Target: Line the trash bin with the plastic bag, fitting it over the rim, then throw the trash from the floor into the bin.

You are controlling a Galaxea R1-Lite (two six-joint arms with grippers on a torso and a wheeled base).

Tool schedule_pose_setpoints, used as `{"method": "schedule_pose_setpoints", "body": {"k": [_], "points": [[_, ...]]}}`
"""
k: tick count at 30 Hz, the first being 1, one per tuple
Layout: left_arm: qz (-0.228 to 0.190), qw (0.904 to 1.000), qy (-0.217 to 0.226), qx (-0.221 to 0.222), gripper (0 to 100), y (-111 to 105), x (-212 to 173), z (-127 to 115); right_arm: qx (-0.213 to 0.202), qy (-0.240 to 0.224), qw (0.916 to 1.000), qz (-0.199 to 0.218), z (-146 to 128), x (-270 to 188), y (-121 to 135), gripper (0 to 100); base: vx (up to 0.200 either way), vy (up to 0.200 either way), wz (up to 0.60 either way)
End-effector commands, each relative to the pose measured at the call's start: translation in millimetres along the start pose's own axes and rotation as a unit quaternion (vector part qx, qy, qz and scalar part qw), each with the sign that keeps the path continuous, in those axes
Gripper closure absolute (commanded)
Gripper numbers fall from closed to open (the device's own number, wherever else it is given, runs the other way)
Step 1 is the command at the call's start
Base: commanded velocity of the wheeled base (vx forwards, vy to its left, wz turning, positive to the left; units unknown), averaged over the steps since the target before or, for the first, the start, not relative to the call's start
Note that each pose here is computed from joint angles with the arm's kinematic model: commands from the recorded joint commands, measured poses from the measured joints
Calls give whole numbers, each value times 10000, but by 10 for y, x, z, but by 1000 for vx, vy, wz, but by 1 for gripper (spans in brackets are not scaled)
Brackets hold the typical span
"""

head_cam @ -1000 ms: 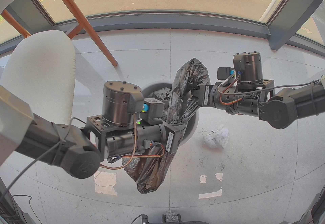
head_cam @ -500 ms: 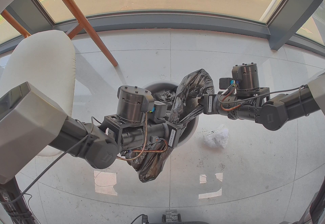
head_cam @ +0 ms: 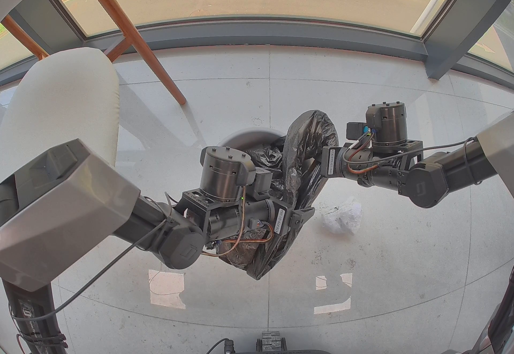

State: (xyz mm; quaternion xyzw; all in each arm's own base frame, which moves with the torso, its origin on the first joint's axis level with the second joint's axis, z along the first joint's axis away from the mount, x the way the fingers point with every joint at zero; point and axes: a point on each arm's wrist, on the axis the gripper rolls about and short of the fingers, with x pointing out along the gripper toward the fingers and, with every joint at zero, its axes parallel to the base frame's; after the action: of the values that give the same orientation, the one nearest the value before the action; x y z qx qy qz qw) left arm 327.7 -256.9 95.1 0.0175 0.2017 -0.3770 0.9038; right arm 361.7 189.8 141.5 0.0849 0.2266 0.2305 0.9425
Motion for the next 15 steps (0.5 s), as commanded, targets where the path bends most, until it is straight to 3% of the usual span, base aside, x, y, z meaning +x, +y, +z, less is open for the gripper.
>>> {"method": "schedule_pose_setpoints", "body": {"k": [1,7,8,15], "points": [[22,10000,78,-15,0,14,51,-60,-3,-15,10000,9,9,5,7,100,0,0,0],[29,10000,71,12,0,11,64,-65,-3,-26,10000,-3,10,5,7,100,0,0,0],[29,10000,63,13,100,11,65,-60,-11,-26,10000,-3,13,6,8,100,0,0,0],[123,9999,87,-14,100,20,89,-84,-25,-14,10000,-15,5,1,6,100,0,0,0]]}}
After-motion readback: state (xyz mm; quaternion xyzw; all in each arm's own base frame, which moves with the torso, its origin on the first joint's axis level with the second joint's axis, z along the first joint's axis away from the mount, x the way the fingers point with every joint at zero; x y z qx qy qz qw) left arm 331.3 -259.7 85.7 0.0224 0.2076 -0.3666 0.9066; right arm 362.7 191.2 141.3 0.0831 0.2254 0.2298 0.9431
